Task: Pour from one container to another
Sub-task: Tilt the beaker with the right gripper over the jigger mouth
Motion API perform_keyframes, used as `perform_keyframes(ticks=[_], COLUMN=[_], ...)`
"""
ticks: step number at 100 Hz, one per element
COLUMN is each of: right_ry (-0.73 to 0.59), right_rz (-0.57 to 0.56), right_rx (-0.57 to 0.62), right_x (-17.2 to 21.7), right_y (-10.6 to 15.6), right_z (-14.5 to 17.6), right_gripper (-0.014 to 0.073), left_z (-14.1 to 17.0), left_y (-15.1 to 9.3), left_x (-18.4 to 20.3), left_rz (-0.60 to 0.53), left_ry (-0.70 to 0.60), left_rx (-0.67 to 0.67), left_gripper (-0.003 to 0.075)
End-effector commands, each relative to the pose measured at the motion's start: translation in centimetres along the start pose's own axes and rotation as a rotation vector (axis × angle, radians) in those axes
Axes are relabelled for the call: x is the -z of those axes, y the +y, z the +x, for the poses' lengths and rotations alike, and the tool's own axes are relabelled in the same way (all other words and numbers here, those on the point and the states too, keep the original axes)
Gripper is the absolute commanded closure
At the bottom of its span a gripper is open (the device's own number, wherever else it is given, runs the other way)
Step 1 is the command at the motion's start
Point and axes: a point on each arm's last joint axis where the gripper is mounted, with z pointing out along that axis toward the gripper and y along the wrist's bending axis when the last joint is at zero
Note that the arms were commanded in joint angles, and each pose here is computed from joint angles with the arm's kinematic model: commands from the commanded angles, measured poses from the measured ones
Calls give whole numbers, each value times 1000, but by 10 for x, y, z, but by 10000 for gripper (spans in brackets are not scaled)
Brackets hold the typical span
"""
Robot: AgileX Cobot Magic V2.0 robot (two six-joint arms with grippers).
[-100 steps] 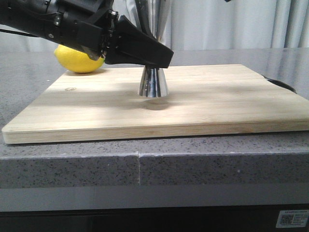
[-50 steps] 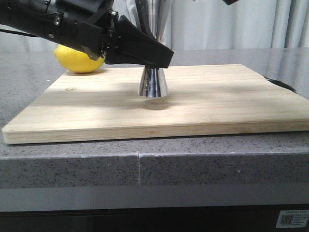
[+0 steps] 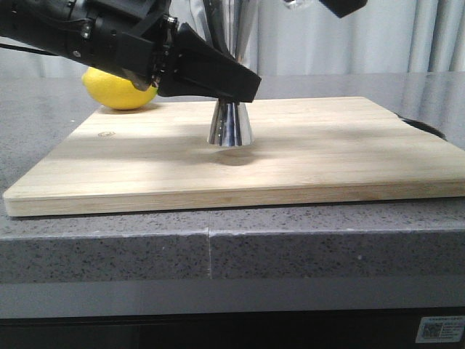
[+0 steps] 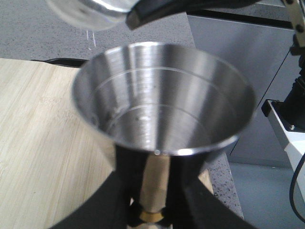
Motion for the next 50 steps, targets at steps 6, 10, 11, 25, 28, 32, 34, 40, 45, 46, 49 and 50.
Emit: perform_keyframes(ticks=[6, 10, 11, 25, 28, 32, 34, 40, 45, 46, 49, 50], right_ry=[-108, -114, -113, -113, -113, -113, -113, -112, -118, -115, -119, -124], right_rz=[95, 97, 97, 98, 98, 98, 98, 98, 95, 91, 88, 91], right_rx=[28, 32, 34, 50, 52, 52, 54, 56, 64, 67, 73, 77], right_x=[10, 10, 10, 10, 10, 10, 10, 10, 10, 10, 10, 10], right_y=[-18, -18, -18, -18, -18, -18, -18, -18, -17, -17, -16, -16], right_z=[-16, -17, -17, -17, -17, -17, -17, -17, -19, -19, -20, -21], right_gripper=[432, 432, 432, 432, 432, 432, 432, 432, 432, 432, 432, 432], left_z=[-35, -35, -35, -35, -35, -35, -35, -35, -35, -35, -35, -35], left_y=[-15, -15, -15, -15, -15, -15, -15, -15, -15, -15, -15, -15], left_x=[8, 8, 8, 8, 8, 8, 8, 8, 8, 8, 8, 8], left_rz=[64, 64, 64, 64, 64, 64, 64, 64, 64, 64, 64, 64], left_ry=[-129, -129, -129, -129, -129, -129, -129, -129, -129, -129, -129, -129], left_rx=[-46, -46, -46, -46, -46, -46, -46, -46, -46, -46, -46, -46], left_gripper=[739, 739, 739, 739, 739, 739, 739, 739, 739, 739, 739, 739])
